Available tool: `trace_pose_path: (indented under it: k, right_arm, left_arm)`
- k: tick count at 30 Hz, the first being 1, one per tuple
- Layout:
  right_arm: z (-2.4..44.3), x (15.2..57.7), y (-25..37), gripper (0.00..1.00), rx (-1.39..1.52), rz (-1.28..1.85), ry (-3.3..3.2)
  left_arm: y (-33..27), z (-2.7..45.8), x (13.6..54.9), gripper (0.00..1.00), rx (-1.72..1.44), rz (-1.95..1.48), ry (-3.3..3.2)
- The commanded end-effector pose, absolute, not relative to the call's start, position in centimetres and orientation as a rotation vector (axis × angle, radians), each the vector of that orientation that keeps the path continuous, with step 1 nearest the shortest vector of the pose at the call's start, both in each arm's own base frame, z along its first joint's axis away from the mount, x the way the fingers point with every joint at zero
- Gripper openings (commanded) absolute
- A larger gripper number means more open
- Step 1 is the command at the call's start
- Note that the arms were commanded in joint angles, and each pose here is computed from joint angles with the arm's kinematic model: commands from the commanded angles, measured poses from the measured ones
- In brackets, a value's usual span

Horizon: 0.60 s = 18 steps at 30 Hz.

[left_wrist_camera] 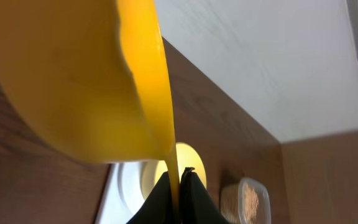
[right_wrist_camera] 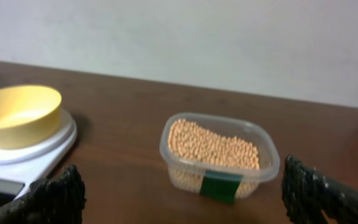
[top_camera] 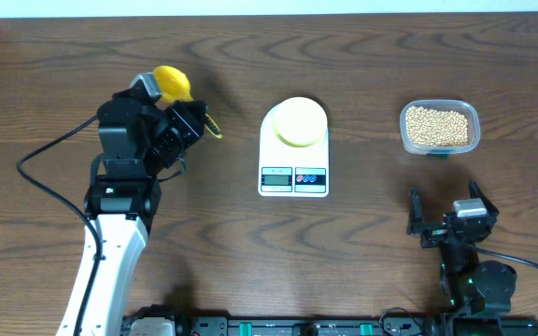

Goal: Scoop item into bowl and weigh 50g on scale
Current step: 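Lift the yellow scoop with the left gripper toward the scale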

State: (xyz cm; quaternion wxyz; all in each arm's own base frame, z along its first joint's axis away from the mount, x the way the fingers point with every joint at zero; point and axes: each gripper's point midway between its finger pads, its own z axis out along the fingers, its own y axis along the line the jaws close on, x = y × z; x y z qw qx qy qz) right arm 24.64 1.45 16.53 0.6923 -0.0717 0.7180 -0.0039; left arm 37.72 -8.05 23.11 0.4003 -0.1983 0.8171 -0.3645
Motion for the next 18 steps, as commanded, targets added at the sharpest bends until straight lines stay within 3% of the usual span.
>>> trace_pose_path:
  k: [1,6,11,18]
  right_arm:
    - [18.8,24.4,2.9,0.99,-0.210,0.062,1.503]
    - [23.5,22.9,5.9,0.99,-0.358,0.156,1.282]
    - [26.7,21.9,5.9,0.99,-0.243,0.326,1.214]
    - [29.7,21.1,8.8,0.99,-0.376,0.492,1.240]
  left_arm:
    - [-10.6,23.1,37.0,0.07,-0.355,-0.963,2.101]
    - [-15.1,24.8,36.2,0.07,-0.244,-1.070,2.065]
    - [-19.5,28.7,35.4,0.07,-0.067,-1.171,1.923]
    - [-21.3,30.2,35.5,0.07,-0.209,-1.276,1.868]
